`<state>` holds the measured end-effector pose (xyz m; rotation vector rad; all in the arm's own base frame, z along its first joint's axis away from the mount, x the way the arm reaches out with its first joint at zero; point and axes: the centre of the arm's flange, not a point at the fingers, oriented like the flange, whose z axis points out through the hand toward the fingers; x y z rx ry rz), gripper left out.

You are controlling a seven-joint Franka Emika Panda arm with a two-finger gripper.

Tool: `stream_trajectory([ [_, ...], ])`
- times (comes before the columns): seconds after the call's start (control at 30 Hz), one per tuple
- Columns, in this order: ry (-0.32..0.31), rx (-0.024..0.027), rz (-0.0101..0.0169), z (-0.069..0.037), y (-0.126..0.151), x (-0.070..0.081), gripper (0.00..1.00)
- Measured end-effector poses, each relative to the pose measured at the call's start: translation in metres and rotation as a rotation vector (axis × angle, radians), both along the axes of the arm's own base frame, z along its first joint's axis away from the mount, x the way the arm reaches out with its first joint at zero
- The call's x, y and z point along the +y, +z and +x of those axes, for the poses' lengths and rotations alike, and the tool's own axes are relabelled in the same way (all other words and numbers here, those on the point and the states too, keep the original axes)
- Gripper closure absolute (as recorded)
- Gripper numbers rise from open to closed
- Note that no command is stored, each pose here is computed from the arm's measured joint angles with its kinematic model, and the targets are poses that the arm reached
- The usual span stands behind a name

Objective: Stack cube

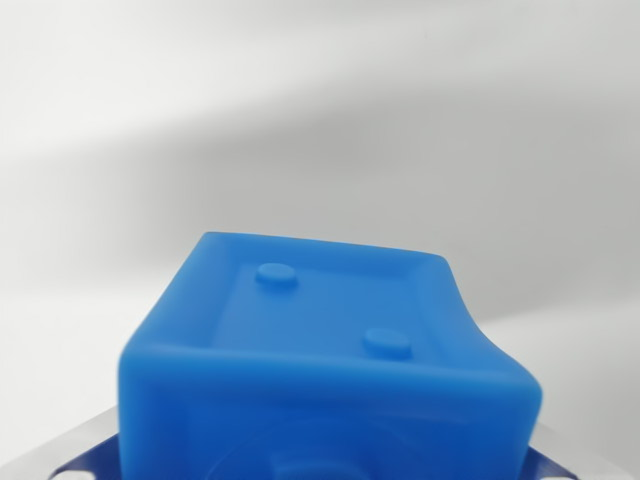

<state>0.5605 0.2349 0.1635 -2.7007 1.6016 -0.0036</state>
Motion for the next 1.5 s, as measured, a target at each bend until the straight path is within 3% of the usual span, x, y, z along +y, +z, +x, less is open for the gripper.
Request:
stream_trajectory([
  [0.17,0.000,-0.0012,-0.0007,0.000,0.016,0.000,1.00],
  [0.3,-0.001,-0.0043,0.0003,0.000,0.027,0.000,1.00],
  [0.5,-0.015,0.0004,-0.0014,-0.003,0.030,-0.009,1.00],
  [0.8,-0.036,-0.0019,-0.0006,-0.005,0.041,-0.021,1.00],
  [0.97,-0.050,-0.0008,-0.0015,-0.007,0.046,-0.029,1.00],
  [1.5,-0.098,-0.0017,-0.0009,-0.013,0.066,-0.055,1.00],
])
